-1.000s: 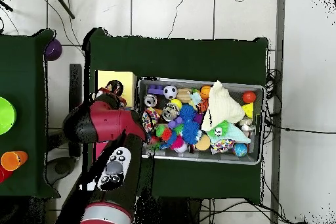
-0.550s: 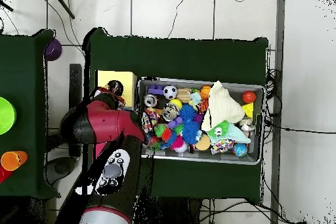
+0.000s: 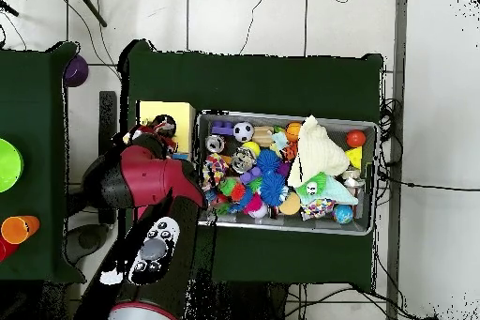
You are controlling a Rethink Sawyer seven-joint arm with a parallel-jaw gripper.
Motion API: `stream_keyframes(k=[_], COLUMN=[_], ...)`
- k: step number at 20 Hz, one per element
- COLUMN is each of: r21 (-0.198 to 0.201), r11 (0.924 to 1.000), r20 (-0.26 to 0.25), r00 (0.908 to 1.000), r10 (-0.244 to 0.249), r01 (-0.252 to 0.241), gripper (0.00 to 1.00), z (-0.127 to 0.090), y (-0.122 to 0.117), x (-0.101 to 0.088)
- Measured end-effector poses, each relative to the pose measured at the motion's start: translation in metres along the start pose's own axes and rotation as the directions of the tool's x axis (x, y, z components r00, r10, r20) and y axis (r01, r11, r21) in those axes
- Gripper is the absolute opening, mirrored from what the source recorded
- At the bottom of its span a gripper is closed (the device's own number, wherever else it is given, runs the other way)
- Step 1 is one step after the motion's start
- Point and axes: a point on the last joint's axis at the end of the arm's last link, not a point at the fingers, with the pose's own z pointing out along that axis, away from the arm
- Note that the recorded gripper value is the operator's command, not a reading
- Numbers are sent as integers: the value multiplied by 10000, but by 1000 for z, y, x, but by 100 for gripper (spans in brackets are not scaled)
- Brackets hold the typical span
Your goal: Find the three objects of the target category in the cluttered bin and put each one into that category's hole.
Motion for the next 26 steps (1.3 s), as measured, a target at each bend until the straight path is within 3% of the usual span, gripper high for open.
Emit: stream_keyframes(k=[11, 12, 26], r21=[0, 4, 99], r11=[10000, 10000, 9991], r20=[1, 2, 157], r00=[10000, 10000, 9990], r10=[-2, -9, -408], r01=[2, 9, 406], gripper=[100, 0, 0], z=[0, 0, -3], y=[0, 0, -5], x=[0, 0, 0])
